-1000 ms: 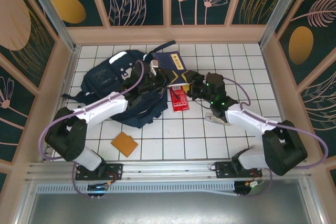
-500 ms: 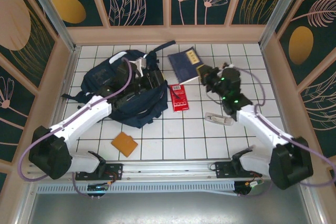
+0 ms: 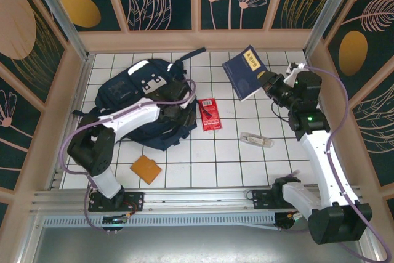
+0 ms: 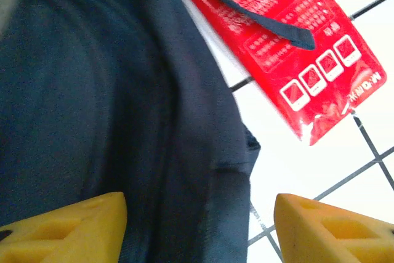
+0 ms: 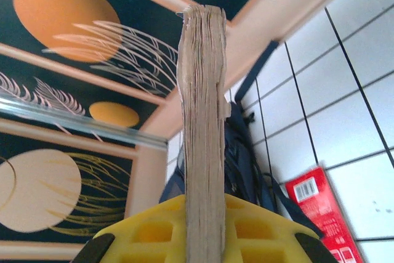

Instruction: Pack books, pencil case, and school supplies into a backpack

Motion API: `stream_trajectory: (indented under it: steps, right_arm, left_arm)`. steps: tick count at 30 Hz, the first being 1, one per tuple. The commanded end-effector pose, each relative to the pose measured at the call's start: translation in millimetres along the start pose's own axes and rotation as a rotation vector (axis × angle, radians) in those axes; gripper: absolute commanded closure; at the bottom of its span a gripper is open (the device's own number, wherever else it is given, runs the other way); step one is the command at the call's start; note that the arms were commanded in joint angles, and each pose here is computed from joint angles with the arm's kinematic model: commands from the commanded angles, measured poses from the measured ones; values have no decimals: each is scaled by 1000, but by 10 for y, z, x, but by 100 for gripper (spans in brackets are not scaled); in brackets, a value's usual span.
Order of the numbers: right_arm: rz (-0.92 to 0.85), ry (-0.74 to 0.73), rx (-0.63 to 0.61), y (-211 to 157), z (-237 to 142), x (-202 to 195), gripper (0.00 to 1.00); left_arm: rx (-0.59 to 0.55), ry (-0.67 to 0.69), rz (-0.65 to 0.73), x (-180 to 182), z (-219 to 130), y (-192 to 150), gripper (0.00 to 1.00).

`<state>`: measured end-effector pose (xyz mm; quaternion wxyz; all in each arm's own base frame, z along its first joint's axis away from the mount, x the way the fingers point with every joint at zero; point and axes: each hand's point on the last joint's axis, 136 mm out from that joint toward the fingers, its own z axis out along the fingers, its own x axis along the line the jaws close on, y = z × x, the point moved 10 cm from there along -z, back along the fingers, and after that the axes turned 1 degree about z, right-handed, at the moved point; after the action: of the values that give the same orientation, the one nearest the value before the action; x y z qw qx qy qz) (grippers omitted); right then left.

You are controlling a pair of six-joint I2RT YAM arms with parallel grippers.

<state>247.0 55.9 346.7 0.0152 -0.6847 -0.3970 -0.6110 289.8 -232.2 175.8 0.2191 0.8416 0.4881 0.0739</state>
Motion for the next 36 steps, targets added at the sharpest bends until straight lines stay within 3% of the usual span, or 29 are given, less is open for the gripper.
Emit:
stream_trajectory:
  steps: [1, 2, 4, 8, 12, 18, 22, 25, 30, 36]
  right_arm:
    - [-53, 39, 65, -51, -16, 16, 100]
    - [-49, 38, 78, -69, -10, -4, 100]
    - [-38, 37, 115, -122, 11, -58, 100]
    - [-20, -1, 195, -241, 49, -207, 100]
    - [12, -45, 298, -372, 75, -349, 100]
    - [81, 142, 546, -796, 220, -310, 100]
    - [97, 257, 664, -1159, 553, -44, 100]
    - [124, 306, 653, -1357, 890, 141, 100]
    - [162, 260, 631, -1679, 1630, 274, 100]
    - [278, 230, 438, -1909, 2382, 91, 100]
  left_arm:
    - [48, 131, 23, 55, 95, 9, 44]
    - [61, 166, 18, 82, 124, -5, 51]
    - [72, 229, 16, 128, 136, -23, 75]
    - [47, 281, 31, 161, 11, 18, 100]
    - [-48, 345, 59, 168, -433, 237, 100]
    - [-414, 483, 55, 194, -1602, 658, 100]
    - [-634, 427, 25, 143, -2117, 800, 100]
    - [-717, 381, 35, 100, -2303, 853, 100]
    - [-730, 363, 62, 79, -2321, 880, 100]
    - [-739, 280, 58, 31, -2310, 867, 100]
